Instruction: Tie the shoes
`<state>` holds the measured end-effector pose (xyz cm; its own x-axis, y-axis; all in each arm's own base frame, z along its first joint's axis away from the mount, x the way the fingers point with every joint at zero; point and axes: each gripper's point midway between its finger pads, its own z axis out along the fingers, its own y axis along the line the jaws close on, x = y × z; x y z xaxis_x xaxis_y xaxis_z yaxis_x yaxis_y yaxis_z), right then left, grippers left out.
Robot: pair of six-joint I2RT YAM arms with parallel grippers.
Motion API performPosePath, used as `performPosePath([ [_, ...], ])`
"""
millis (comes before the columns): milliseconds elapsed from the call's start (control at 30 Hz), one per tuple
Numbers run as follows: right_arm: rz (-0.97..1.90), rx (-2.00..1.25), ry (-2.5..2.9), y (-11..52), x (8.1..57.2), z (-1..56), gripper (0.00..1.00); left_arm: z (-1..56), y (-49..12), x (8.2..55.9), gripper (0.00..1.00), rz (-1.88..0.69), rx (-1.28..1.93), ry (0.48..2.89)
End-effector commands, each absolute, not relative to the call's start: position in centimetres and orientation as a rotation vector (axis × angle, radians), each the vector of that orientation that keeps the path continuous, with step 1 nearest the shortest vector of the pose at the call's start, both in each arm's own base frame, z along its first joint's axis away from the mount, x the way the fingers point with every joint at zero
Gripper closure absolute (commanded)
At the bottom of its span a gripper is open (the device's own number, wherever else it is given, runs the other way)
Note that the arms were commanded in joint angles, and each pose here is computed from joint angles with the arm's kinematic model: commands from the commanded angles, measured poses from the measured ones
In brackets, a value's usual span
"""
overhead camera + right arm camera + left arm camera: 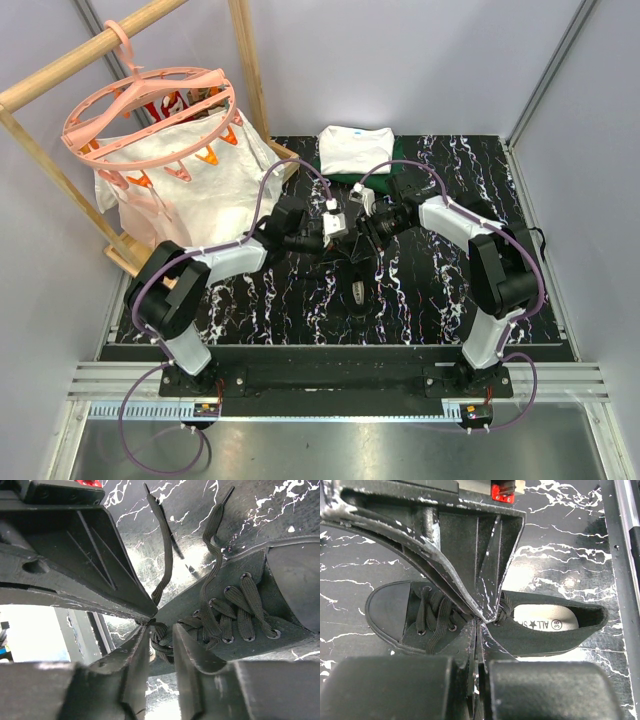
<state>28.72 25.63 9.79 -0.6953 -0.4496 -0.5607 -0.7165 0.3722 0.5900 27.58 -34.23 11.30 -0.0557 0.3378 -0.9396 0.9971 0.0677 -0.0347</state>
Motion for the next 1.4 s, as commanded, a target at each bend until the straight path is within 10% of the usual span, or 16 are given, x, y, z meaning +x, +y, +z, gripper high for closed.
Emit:
performPosePath([
  [0,1.253,-1.062,2.235,26.9,29.7,11.7,0.61,13.2,-35.4,27.9,1.0,-1.033,1.413,1.431],
  [333,1.253,-1.074,2.219,26.9,29.7,11.8,1.0,12.9,-35.4,28.0,1.0,-1.038,1.421,1.434],
  [800,1.185,-1.083,2.221,25.8,28.6,11.7,1.0,13.2,-30.6,31.1,0.54,-0.888,1.39,1.494],
  [1067,1.182,-1.074,2.21,25.8,28.7,12.3,1.0,10.2,-29.3,32.8,0.51,-0.791,1.495,1.555],
  [1367,1.194,-1.076,2.192,26.7,30.1,12.8,0.44,10.5,-29.5,32.4,0.52,-0.837,1.484,1.546],
])
